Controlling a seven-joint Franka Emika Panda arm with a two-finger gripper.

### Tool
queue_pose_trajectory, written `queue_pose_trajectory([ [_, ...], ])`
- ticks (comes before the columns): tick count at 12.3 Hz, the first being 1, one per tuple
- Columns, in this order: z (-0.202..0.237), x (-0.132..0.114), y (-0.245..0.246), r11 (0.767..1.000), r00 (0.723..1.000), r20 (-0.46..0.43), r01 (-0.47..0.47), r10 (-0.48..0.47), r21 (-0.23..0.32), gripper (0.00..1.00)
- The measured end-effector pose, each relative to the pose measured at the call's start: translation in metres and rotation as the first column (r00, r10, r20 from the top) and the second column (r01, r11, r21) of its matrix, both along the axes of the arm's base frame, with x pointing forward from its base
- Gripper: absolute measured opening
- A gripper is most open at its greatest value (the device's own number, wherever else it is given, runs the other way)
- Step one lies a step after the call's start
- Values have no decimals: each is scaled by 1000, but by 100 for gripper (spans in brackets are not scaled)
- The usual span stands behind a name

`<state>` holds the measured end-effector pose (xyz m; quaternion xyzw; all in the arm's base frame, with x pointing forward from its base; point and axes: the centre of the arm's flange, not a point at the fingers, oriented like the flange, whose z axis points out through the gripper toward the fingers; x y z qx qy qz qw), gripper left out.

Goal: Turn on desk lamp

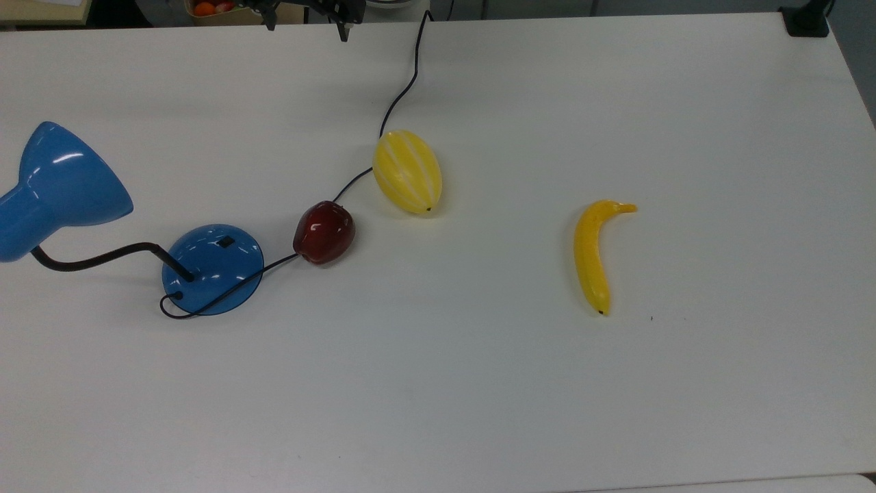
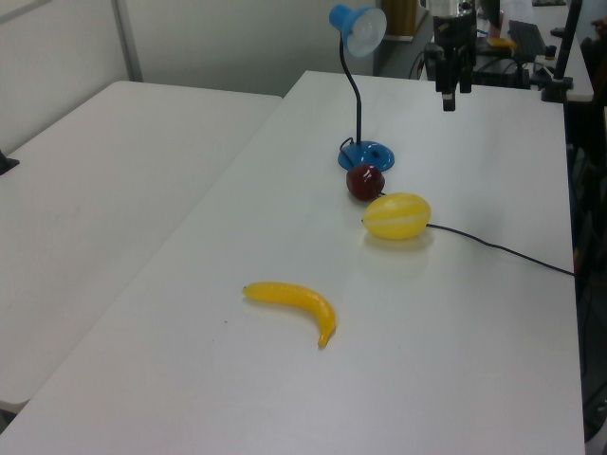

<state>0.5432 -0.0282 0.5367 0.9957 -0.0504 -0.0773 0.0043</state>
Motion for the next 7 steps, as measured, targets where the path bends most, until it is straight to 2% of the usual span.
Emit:
queue_pose_trajectory([
  [7, 0, 0, -8, 1000, 1000, 1, 14, -14, 0, 100],
])
